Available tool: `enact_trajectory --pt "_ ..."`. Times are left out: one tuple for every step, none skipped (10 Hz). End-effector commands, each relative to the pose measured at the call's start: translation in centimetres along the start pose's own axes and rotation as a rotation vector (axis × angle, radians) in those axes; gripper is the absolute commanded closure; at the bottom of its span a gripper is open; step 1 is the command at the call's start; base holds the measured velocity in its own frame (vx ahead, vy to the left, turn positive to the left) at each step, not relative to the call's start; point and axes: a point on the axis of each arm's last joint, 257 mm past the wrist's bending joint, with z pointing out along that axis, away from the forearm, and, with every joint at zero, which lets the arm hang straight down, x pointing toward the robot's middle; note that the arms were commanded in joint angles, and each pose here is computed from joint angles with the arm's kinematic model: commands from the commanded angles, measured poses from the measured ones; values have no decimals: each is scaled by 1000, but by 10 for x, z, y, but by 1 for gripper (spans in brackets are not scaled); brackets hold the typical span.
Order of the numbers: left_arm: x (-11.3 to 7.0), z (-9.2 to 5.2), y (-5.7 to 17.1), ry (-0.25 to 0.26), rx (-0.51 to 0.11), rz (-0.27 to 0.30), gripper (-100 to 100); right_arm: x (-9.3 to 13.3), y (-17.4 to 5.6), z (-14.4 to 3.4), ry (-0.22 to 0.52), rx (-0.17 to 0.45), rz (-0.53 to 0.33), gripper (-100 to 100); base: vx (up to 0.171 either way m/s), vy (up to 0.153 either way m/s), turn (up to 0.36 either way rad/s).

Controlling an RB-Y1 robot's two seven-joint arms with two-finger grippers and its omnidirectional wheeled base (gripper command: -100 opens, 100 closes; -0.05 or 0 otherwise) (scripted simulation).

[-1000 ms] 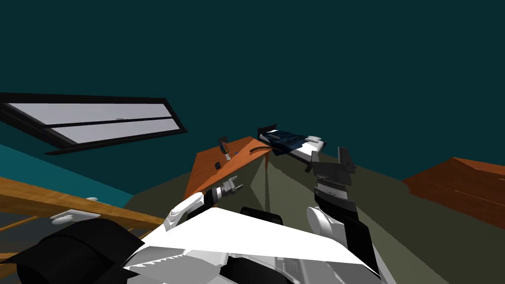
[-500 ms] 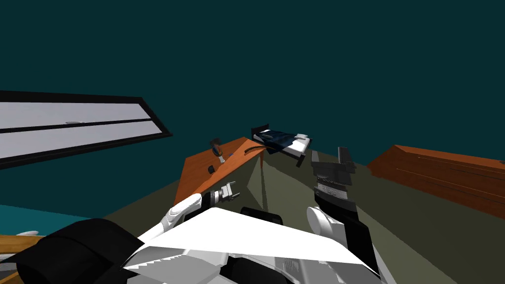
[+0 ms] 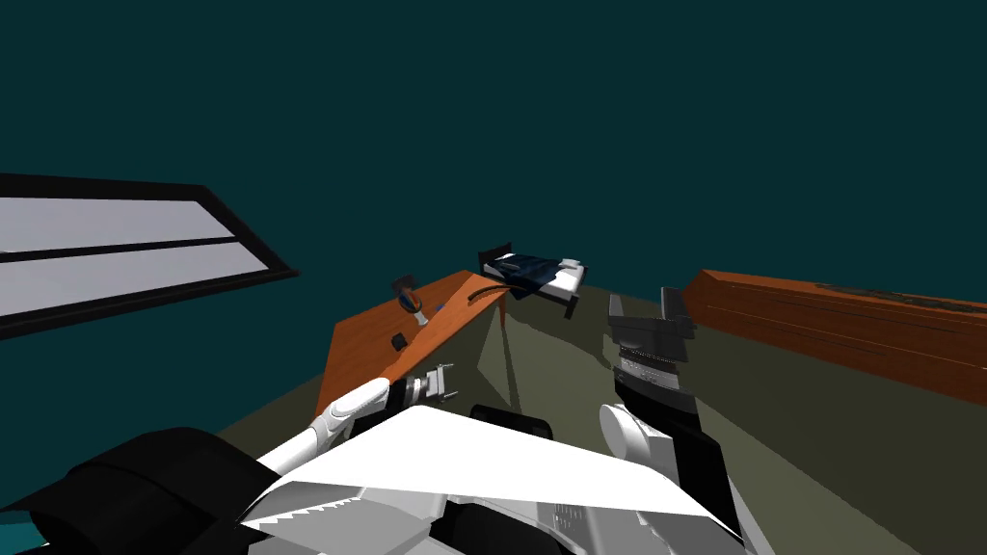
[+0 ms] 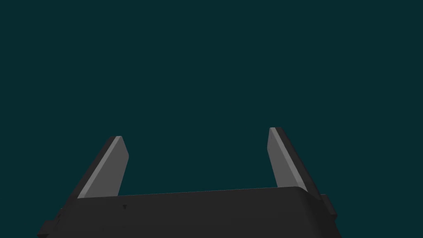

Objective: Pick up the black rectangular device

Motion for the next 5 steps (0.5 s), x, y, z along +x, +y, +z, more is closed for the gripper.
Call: enact_trajectory --pt "20 -5 -3 46 17 38 -100 0 0 0 0 0 0 0 -17 54 -167" --pt "39 -12 -4 96 49 96 -100 0 0 0 0 0 0 0 -17 54 -284" --pt "47 -14 -3 115 50 102 -100 0 0 0 0 0 0 0 -19 56 -173" --pt "67 -22 -3 166 82 160 -100 0 0 0 0 0 0 0 -13 87 -328" --pt "73 -25 -3 181 83 162 -100 0 0 0 0 0 0 0 -17 99 -131"
